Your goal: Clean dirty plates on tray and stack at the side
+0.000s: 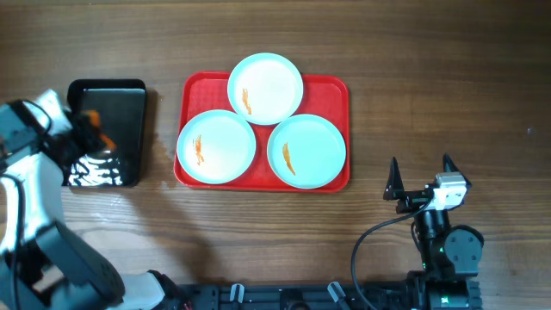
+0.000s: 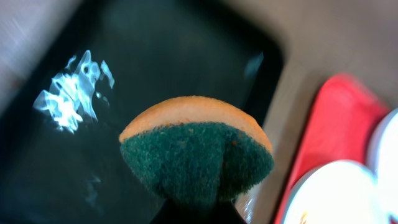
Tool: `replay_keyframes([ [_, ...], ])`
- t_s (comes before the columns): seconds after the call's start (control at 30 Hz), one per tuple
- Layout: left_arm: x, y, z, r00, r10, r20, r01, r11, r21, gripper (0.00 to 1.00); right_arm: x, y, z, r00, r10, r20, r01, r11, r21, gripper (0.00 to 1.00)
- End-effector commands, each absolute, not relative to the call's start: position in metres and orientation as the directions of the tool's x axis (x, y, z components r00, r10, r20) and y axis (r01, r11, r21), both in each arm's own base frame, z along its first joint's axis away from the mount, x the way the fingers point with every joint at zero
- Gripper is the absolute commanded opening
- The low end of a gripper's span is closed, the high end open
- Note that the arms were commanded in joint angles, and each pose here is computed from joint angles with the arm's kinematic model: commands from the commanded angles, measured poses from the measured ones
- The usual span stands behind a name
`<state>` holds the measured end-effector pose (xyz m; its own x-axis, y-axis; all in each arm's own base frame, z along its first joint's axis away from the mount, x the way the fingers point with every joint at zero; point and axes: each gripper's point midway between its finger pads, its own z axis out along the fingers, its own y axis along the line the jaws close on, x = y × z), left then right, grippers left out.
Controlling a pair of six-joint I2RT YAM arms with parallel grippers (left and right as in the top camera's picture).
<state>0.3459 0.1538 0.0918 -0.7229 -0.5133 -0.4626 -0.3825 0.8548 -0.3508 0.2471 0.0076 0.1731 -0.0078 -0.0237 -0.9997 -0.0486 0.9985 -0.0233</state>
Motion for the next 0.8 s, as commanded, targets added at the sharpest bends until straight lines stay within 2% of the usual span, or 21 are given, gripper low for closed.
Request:
replay_keyframes([
  [0.0,0.374,0.14,0.178,-0.613,-0.408,-0.677,-0.165,0.904,-0.395,0.04,0.247,0.005,0.175,0.0,-0.026,-1.0,-0.038,0.999,-0.026,1.0],
  [0.1,0.38,0.142,0.27,-0.416,-0.277,-0.866,-0.072,0.96,-0.272,0.04,0.247,0.005,0.175,0.0,-0.026,-1.0,-0.038,0.999,-0.026,0.99],
  [0.17,0.378,0.14,0.299,-0.339,-0.224,-0.913,-0.049,0.974,-0.221,0.04,0.247,0.005,0.175,0.0,-0.025,-1.0,-0.038,0.999,-0.025,1.0],
  [0.2,0.379,0.14,0.292,-0.357,-0.233,-0.904,-0.06,0.972,-0.227,0.04,0.247,0.005,0.175,0.0,-0.025,-1.0,-0.038,0.999,-0.025,1.0],
  [0.23,0.379,0.147,0.262,-0.436,-0.28,-0.856,-0.125,0.96,-0.25,0.04,0.247,0.005,0.175,0.0,-0.025,-1.0,-0.038,0.999,-0.025,1.0],
  [0.33,0.36,0.168,0.143,-0.682,-0.437,-0.586,-0.352,0.899,-0.261,0.04,0.247,0.005,0.175,0.0,-0.026,-1.0,-0.038,0.999,-0.026,1.0],
  [0.37,0.361,0.161,0.13,-0.704,-0.452,-0.547,-0.337,0.891,-0.303,0.04,0.247,0.005,0.175,0.0,-0.025,-1.0,-0.038,0.999,-0.025,1.0],
  [0.47,0.376,0.141,0.153,-0.676,-0.43,-0.599,-0.214,0.892,-0.399,0.04,0.247,0.005,0.175,0.0,-0.025,-1.0,-0.038,0.999,-0.025,1.0],
  [0.57,0.385,0.141,0.238,-0.507,-0.32,-0.8,-0.117,0.946,-0.304,0.04,0.247,0.005,0.175,0.0,-0.025,-1.0,-0.038,0.999,-0.025,1.0],
  [0.63,0.38,0.144,0.28,-0.404,-0.254,-0.879,-0.113,0.967,-0.228,0.04,0.247,0.005,0.175,0.0,-0.025,-1.0,-0.038,0.999,-0.025,1.0],
  [0.7,0.373,0.162,0.266,-0.435,-0.273,-0.858,-0.228,0.955,-0.188,0.04,0.247,0.005,0.175,0.0,-0.025,-1.0,-0.038,0.999,-0.025,1.0],
  [0.77,0.361,0.176,0.179,-0.608,-0.35,-0.713,-0.341,0.926,-0.163,0.04,0.247,0.005,0.175,0.0,-0.025,-1.0,-0.038,0.999,-0.025,1.0],
])
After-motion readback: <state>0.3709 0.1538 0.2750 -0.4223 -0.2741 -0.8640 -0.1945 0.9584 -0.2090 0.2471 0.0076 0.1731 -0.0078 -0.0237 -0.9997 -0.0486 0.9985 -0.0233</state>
